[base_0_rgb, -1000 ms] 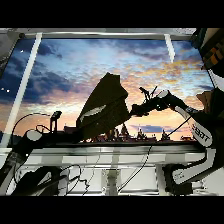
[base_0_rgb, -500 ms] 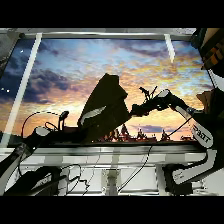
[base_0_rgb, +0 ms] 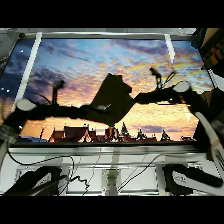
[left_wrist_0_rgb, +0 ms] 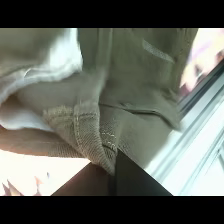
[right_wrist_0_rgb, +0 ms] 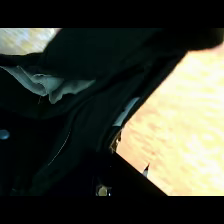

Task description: Fold the clothes and pants, and hang the long-sleeved shirts on hangers.

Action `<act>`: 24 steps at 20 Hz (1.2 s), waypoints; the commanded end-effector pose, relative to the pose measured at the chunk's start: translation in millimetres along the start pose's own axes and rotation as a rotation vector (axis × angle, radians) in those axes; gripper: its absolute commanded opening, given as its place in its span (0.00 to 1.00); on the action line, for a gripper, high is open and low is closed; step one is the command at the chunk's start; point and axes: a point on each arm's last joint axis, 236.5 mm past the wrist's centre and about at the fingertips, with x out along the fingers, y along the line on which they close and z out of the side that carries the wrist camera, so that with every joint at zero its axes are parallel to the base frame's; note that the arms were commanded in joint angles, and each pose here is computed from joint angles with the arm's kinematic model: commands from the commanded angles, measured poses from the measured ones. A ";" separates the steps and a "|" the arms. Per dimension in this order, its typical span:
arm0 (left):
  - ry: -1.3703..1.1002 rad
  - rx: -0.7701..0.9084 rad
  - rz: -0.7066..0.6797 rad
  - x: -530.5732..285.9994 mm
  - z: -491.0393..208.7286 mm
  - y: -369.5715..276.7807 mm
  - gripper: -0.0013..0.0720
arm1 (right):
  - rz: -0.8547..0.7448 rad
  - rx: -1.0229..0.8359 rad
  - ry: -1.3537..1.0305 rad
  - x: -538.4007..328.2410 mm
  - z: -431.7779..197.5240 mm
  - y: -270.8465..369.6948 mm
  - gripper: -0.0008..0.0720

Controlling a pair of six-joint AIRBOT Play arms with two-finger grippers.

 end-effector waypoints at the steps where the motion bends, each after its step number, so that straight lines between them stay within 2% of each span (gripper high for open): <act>1: -0.185 0.195 -0.003 -62.2 84.8 -56.2 0.04 | -0.021 -0.081 -0.265 -81.2 41.5 54.4 0.07; 4: -0.358 0.283 -0.017 -104.3 122.7 -104.5 0.04 | 0.020 -0.132 -0.470 -156.9 56.0 119.2 0.07; 8: -0.448 0.325 -0.031 -132.6 125.0 -142.7 0.04 | 0.083 -0.254 -0.696 -255.1 57.8 204.0 0.07; 13: -0.641 0.368 -0.145 -184.6 127.2 -219.5 0.04 | 0.169 -0.301 -0.847 -329.8 38.5 270.1 0.07; 16: -0.755 0.408 -0.135 -215.1 125.3 -247.8 0.04 | 0.228 -0.217 -0.830 -333.8 29.3 278.0 0.07; 19: -0.849 0.291 -0.155 -239.2 130.2 -258.0 0.04 | 0.273 -0.074 -0.741 -318.0 25.3 271.8 0.07; 21: -0.871 0.224 -0.099 -240.6 140.0 -238.5 0.04 | 0.283 0.022 -0.722 -305.9 33.4 258.0 0.07; 24: -0.839 -0.007 0.021 -216.7 167.6 -160.9 0.04 | 0.218 0.236 -0.689 -263.9 64.6 199.2 0.07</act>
